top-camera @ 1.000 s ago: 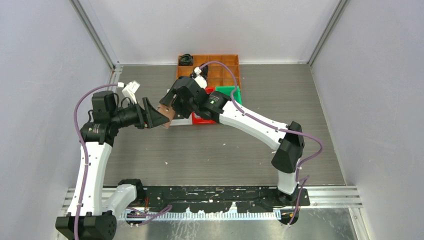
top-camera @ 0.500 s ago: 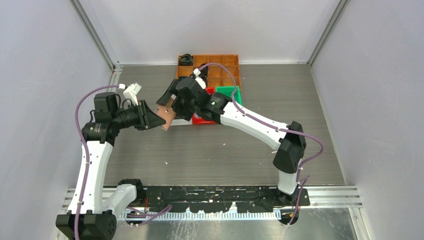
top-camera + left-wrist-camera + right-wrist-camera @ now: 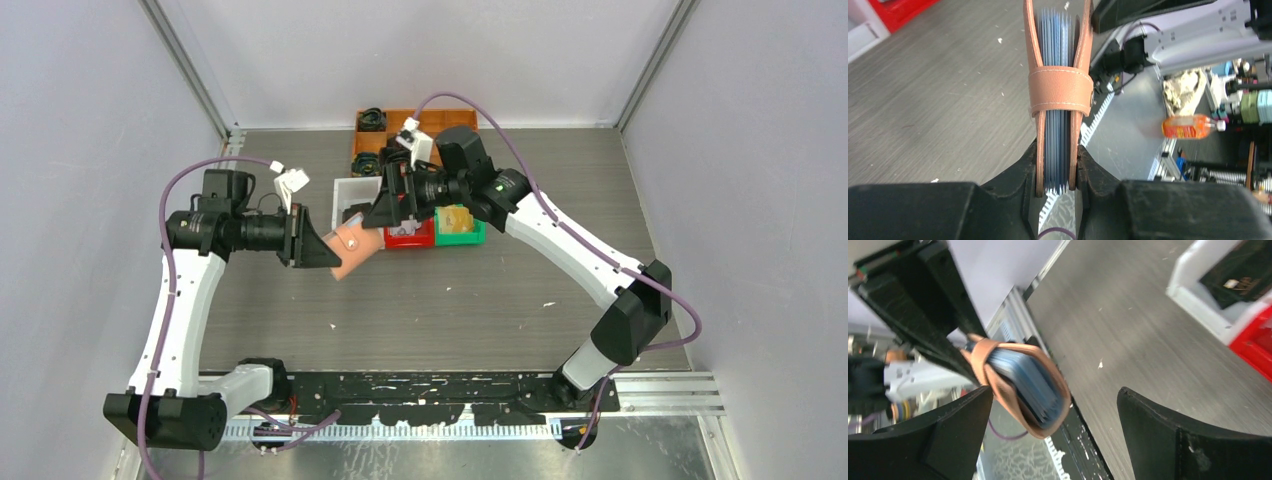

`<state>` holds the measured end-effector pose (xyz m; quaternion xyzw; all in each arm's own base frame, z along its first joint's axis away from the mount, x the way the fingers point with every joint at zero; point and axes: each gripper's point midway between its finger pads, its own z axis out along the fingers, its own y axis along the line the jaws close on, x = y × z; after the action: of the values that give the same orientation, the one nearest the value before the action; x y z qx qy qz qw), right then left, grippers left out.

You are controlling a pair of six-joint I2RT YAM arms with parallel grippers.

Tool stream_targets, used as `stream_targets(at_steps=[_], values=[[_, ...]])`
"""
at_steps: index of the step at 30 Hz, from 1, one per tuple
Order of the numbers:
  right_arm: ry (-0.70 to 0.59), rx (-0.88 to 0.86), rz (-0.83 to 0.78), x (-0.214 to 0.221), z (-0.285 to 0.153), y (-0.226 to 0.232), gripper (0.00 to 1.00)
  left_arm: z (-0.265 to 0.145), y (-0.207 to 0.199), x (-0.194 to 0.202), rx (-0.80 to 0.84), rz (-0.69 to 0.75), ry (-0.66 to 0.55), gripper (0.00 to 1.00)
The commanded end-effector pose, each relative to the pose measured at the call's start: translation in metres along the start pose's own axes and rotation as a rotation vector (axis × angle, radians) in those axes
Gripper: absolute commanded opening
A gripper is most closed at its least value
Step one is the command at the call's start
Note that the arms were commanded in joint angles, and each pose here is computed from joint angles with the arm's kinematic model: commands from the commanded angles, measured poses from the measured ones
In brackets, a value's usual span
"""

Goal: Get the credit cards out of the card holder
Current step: Open the card holder.

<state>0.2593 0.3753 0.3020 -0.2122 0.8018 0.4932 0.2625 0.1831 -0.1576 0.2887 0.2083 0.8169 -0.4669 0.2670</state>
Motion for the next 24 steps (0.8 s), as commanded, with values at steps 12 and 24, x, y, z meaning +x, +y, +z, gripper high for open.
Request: stream_targets(at_steps=[12, 24], values=[[0.157, -0.395, -0.291, 0.022, -0.043, 0.081, 0.99, -0.011, -0.040, 0.020, 0.138, 0.135, 0.081, 0.00], [0.161, -0.282, -0.308, 0.029, -0.033, 0.056, 0.99, -0.016, -0.060, 0.022, 0.207, 0.136, 0.089, 0.00]])
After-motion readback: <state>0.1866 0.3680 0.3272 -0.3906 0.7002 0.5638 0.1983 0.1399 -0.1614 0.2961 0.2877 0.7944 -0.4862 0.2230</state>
